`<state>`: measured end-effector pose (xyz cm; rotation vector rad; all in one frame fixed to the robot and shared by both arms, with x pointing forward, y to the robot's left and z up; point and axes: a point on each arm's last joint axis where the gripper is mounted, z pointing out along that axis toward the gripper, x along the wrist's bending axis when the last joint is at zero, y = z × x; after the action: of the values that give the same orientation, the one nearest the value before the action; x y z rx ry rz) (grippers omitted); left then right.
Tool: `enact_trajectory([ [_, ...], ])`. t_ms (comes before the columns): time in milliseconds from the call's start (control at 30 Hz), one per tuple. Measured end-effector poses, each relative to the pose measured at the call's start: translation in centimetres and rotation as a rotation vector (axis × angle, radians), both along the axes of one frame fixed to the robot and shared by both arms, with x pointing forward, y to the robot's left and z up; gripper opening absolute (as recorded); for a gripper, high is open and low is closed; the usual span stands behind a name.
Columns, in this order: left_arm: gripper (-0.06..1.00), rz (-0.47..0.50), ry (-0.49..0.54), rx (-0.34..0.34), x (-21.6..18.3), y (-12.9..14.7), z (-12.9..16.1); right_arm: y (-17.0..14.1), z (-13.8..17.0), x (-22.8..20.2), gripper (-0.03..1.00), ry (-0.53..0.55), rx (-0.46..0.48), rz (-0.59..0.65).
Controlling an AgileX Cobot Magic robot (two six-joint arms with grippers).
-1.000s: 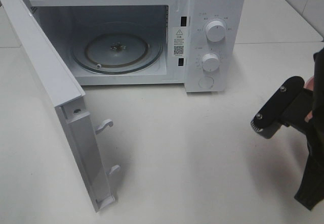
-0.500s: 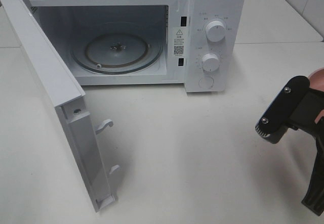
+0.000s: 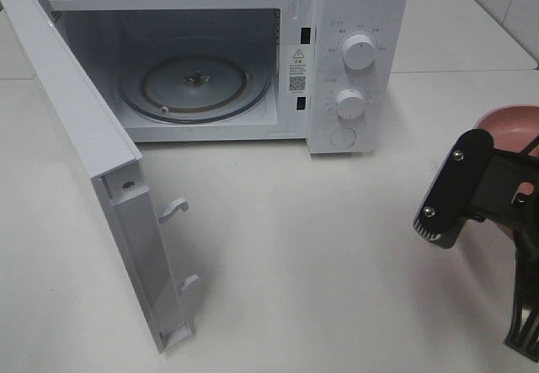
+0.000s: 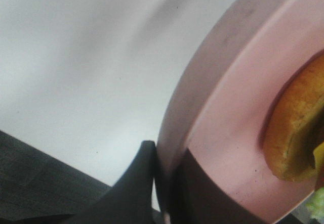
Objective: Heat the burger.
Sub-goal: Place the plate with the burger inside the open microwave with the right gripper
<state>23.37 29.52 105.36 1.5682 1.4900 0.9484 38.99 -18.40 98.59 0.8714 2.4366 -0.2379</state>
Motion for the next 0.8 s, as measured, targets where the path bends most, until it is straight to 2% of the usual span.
enact_trajectory([
  [233,0.97,0.000,0.000,0.000,0.0,0.0,0.0,0.5,0.3,0.8,0.06,-0.067,0.005,0.119],
  [800,0.97,0.000,0.000,0.000,0.0,0.0,0.0,1.8,0.3,1.5,0.06,-0.071,-0.036,0.440],
])
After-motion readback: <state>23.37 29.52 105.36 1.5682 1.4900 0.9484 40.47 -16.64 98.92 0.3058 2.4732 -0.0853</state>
